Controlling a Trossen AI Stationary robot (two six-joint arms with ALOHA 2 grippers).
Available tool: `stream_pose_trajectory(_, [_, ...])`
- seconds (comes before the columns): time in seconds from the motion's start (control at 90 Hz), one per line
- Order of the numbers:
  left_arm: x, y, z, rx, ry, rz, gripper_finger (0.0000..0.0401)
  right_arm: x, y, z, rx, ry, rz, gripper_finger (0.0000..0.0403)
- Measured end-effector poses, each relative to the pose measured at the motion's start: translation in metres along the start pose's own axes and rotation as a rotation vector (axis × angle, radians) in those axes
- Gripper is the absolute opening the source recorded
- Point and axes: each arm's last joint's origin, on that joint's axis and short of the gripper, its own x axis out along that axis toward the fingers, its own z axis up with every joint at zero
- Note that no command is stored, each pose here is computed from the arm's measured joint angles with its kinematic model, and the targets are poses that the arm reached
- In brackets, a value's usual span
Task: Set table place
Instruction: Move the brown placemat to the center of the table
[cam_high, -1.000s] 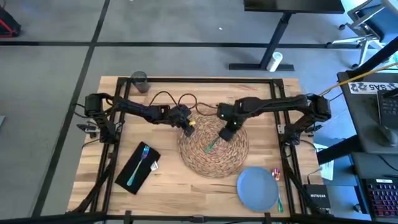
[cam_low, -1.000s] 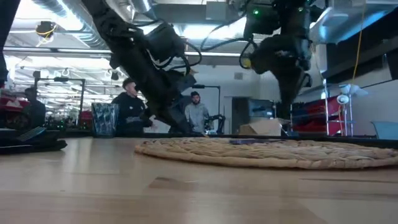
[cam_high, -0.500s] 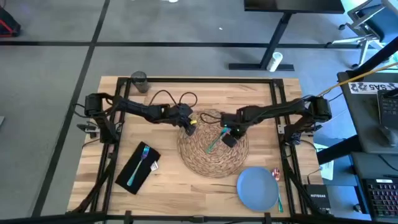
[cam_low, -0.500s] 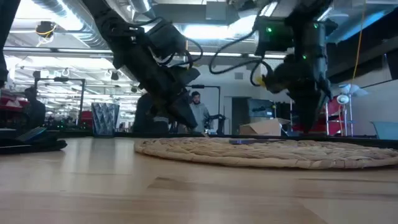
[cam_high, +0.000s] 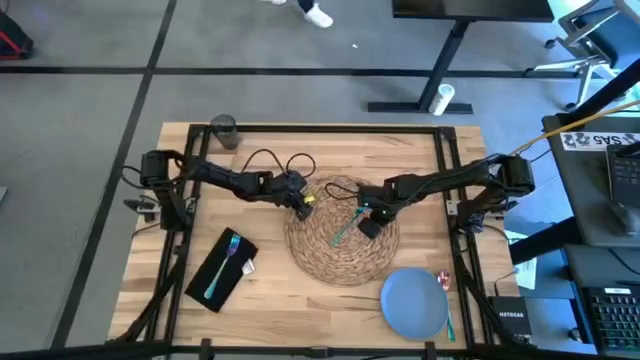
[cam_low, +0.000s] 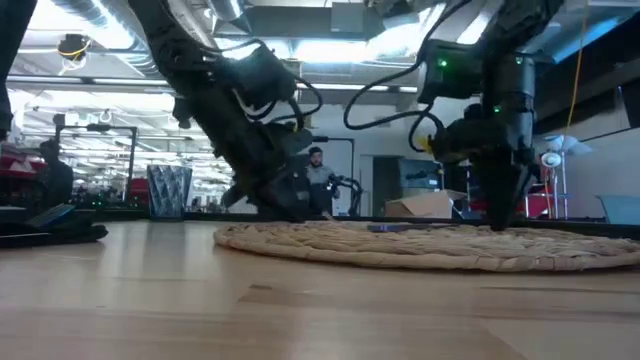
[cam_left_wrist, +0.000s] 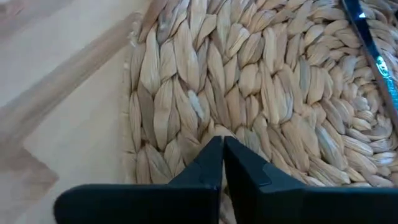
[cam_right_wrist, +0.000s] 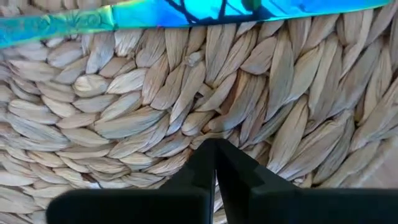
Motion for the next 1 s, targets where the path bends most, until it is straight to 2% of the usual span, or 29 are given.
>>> stream_pose_trajectory(0.322, [-0.001,-0.008,-0.022,-0.035,0.054,0.008,0.0,-0.003,-0.017,0.019,0.019,-0.073,-0.008,0.0])
stream_pose_trajectory(0.622, [-0.004,-0.026,-0.036,-0.069,0.072,-0.018,0.0,-0.006,-0.034,0.037,0.032,-0.148,0.001,0.0])
stream_pose_trajectory(1.0, [-0.006,-0.036,-0.045,-0.089,0.064,-0.013,0.0,-0.008,-0.032,0.045,0.038,-0.191,0.087,0.0])
